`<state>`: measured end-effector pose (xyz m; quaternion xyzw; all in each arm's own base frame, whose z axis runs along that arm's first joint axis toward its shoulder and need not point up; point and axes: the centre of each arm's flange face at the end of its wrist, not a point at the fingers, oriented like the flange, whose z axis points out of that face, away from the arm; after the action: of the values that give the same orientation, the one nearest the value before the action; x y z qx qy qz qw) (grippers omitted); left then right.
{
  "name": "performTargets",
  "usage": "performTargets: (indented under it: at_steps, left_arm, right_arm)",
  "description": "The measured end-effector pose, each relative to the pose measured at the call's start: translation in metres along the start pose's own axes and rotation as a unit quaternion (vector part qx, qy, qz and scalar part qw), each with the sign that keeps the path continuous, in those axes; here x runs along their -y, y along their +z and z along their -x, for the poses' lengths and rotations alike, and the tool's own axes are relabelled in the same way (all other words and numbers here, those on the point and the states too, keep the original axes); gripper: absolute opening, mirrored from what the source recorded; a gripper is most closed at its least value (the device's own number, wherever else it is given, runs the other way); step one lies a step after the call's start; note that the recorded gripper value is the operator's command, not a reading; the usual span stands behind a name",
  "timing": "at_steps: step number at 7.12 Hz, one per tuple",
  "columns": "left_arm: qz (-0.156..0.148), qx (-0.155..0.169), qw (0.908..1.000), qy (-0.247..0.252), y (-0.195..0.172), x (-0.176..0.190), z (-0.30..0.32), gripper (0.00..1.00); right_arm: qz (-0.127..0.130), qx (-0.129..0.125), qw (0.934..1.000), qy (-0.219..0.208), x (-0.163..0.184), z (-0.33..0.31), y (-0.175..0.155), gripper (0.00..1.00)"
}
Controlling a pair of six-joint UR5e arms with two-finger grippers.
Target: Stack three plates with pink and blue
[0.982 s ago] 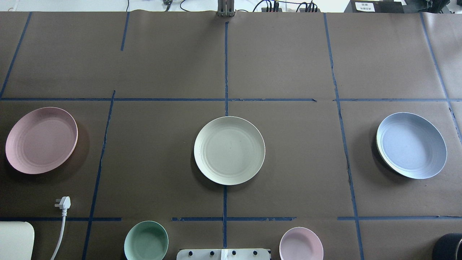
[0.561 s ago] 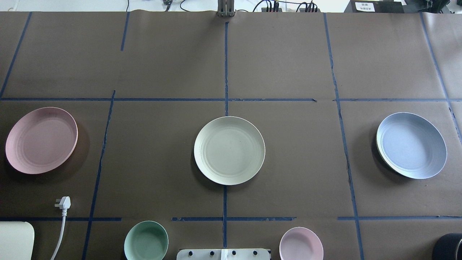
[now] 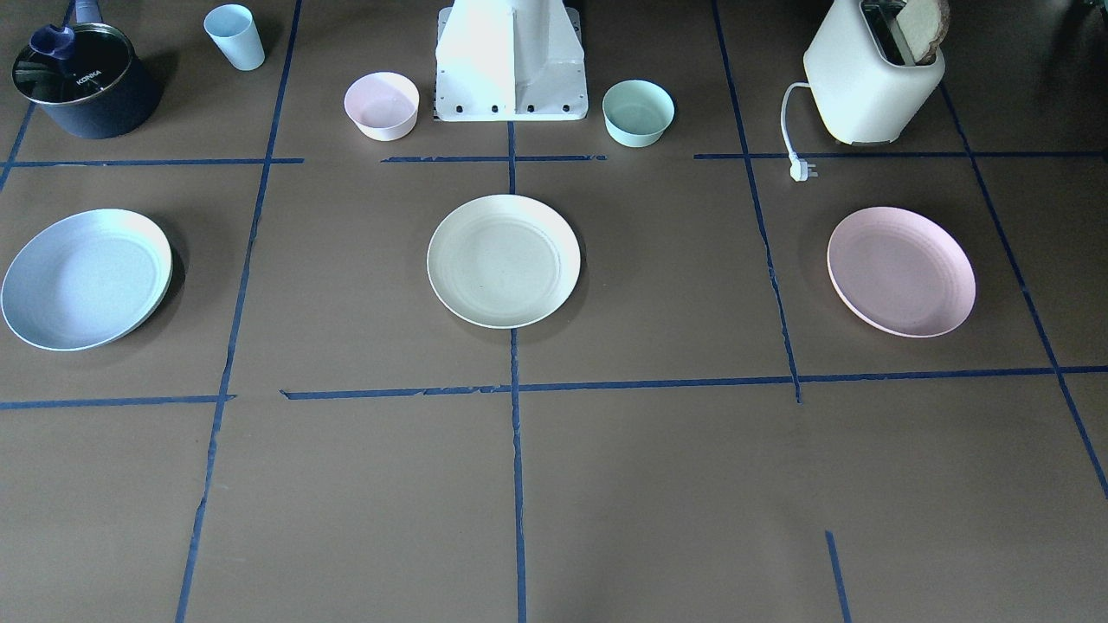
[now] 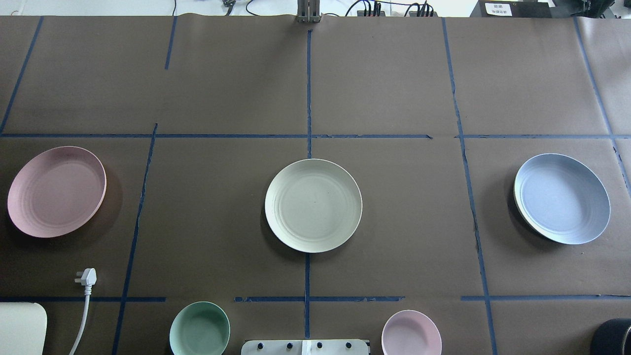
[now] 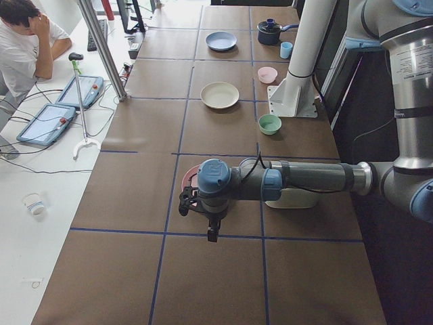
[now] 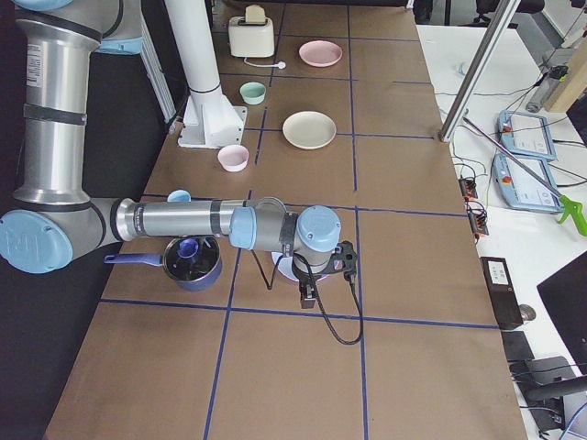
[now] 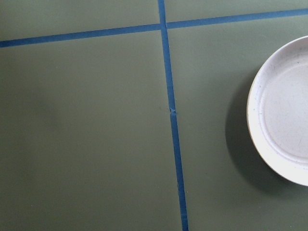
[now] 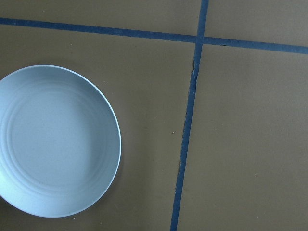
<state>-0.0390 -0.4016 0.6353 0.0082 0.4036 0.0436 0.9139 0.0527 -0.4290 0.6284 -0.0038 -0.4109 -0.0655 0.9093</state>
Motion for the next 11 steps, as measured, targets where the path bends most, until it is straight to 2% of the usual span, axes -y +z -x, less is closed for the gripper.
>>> performTargets:
  at_steps: [2,5,7,8,9,11]
  left_arm:
    - [0.000,-0.015,0.9993,-0.034,0.035,0.014,-0.035,1.00]
    - [-0.023,-0.043,0.9964,-0.069,0.107,0.034,-0.051,1.00]
    - [-0.015,-0.053,0.9942,-0.092,0.142,0.065,-0.066,1.00]
    - [-0.010,-0.055,0.9941,-0.093,0.152,0.076,-0.074,0.94]
    - [-0.005,-0.056,0.9944,-0.089,0.159,0.079,-0.081,0.80]
    - [0.007,-0.057,0.9952,-0.079,0.172,0.079,-0.094,0.29]
  right_arm:
    - [-0.002,0.000,1.0000,-0.001,0.002,0.002,-0.002,1.00]
    - [0.000,0.003,1.0000,0.000,0.003,0.000,0.001,1.00]
    - [-0.001,0.002,1.0000,-0.006,0.004,0.001,0.000,1.00]
    - [-0.001,0.002,1.0000,-0.007,0.004,0.001,0.000,1.00]
    - [-0.001,0.003,1.0000,-0.007,0.005,0.001,0.000,1.00]
    - [-0.001,0.004,1.0000,-0.007,0.005,0.002,0.000,1.00]
